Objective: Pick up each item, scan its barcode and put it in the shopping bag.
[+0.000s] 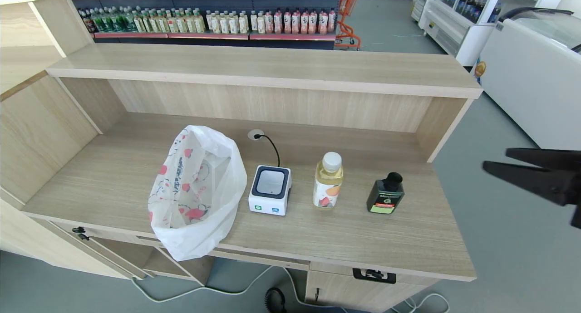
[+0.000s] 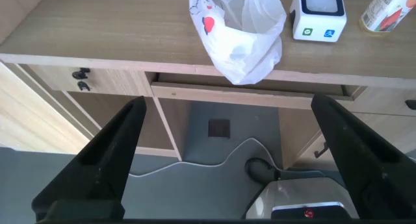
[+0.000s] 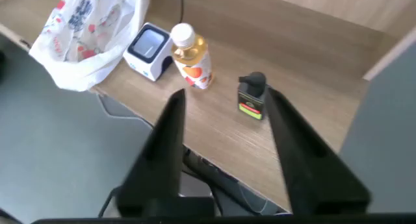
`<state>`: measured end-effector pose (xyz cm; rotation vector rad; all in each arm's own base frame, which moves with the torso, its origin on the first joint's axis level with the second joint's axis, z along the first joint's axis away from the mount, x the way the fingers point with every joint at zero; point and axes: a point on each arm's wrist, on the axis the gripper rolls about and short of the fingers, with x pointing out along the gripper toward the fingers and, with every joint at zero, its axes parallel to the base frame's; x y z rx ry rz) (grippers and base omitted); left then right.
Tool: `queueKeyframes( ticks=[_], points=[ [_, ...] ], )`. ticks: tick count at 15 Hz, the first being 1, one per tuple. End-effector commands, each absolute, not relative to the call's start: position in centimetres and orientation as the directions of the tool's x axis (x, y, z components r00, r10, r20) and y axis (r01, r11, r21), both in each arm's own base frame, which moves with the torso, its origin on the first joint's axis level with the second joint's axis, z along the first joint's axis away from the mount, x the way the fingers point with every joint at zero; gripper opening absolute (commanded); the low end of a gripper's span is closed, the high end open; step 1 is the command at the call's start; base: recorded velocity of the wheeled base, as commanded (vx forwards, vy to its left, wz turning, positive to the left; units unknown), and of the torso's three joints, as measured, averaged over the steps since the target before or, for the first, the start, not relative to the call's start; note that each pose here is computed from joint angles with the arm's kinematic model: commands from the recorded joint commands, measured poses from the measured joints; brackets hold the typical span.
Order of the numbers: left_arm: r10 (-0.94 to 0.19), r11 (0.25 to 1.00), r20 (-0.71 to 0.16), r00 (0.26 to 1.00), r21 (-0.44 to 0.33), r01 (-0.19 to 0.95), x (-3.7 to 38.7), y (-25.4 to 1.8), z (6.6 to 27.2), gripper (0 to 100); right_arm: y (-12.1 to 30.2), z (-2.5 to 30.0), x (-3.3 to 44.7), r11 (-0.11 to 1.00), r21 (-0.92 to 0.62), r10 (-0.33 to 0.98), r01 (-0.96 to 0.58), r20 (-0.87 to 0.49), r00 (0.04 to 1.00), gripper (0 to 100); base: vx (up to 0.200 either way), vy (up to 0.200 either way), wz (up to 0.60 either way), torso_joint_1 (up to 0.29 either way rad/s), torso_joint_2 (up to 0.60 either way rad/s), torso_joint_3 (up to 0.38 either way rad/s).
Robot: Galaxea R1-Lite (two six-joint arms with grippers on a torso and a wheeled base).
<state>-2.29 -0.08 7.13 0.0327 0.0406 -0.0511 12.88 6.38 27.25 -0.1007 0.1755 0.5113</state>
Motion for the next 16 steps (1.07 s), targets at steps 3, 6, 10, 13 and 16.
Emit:
queueKeyframes(
  ticks=[3, 6, 10, 13, 16],
  points=[
    [-0.051, 0.998, -0.041, 0.998, 0.032, 0.052, -2.3, -0.1, 7.1, 100, 12.8, 23.0, 20.2, 0.802, -0.05, 0.536, -0.595, -0.382, 0.753, 100, 0.0, 0.0, 0.0, 0.0, 0.0, 0.0],
    [-0.051, 0.998, -0.041, 0.998, 0.032, 0.052, -2.3, -0.1, 7.1, 100, 14.0, 20.8, 21.9, 0.83, -0.076, 0.475, -0.553, -0.423, 0.771, 100, 0.0, 0.0, 0.0, 0.0, 0.0, 0.0],
    [-0.051, 0.998, -0.041, 0.998, 0.032, 0.052, -2.3, -0.1, 7.1, 100, 15.4, 17.3, 21.3, 0.858, -0.133, 0.414, -0.495, -0.392, 0.822, 100, 0.0, 0.0, 0.0, 0.0, 0.0, 0.0],
    [-0.051, 0.998, -0.041, 0.998, 0.032, 0.052, -2.3, -0.1, 7.1, 100, 16.5, 15.1, 21.3, 0.889, -0.162, 0.358, -0.428, -0.338, 0.87, 100, 0.0, 0.0, 0.0, 0.0, 0.0, 0.0],
    [-0.051, 0.998, -0.041, 0.998, 0.032, 0.052, -2.3, -0.1, 7.1, 100, 18.1, 13.8, 21.9, 0.92, -0.148, 0.306, -0.364, -0.31, 0.9, 100, 0.0, 0.0, 0.0, 0.0, 0.0, 0.0]
  ],
)
